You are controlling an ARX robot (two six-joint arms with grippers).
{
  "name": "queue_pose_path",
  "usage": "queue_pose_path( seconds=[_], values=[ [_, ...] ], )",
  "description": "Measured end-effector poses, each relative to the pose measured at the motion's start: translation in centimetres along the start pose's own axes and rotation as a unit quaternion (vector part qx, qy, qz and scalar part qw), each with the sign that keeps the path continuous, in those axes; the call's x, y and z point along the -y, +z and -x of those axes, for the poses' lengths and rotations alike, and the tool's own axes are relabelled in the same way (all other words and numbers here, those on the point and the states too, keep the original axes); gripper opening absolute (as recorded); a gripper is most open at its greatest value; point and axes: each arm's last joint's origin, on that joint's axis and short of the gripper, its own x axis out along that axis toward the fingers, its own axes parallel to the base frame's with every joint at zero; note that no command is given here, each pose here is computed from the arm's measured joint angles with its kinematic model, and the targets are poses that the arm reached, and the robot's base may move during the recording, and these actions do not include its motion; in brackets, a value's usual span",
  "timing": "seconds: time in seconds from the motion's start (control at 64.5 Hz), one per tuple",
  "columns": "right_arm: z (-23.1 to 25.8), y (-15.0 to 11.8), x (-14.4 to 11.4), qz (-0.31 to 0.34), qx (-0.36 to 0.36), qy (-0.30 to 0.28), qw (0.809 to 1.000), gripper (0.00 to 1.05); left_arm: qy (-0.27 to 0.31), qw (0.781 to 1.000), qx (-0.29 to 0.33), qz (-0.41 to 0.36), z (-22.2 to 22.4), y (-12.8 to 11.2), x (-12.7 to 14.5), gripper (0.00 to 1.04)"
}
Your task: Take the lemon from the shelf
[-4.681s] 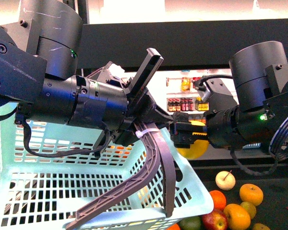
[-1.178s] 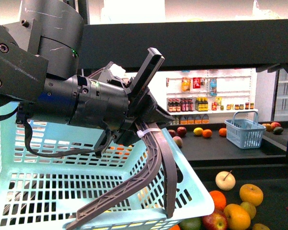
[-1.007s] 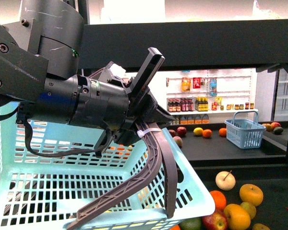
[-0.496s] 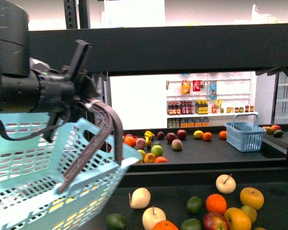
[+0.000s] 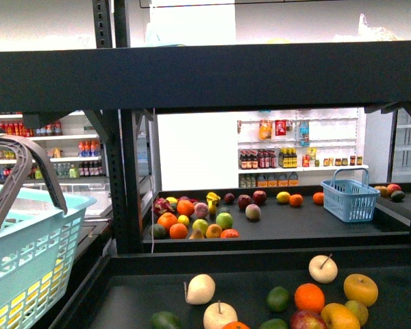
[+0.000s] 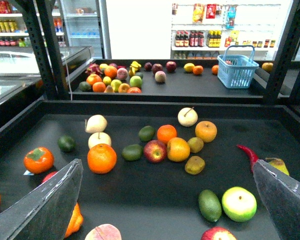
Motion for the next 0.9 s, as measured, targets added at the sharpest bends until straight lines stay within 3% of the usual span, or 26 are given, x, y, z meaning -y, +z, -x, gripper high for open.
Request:
queue_pose_path(
  seconds=[0.356,0.713,0.899],
  values=[
    [0.0,0.0,0.0,0.000,0.000,0.000,1.000,1.02,-0.020,0.999,0.026,0.023,0.7,5.3,-4.0,0.08],
    [0.0,0.0,0.0,0.000,0.000,0.000,1.000,1.02,-0.038,0.996,0.063,0.053,1.5,7.9,-8.9,0.08],
    [0.0,0.0,0.0,0.000,0.000,0.000,1.000,1.02,-0.035,0.996,0.060,0.053,2.1,8.8,-9.8,0.07]
  ],
)
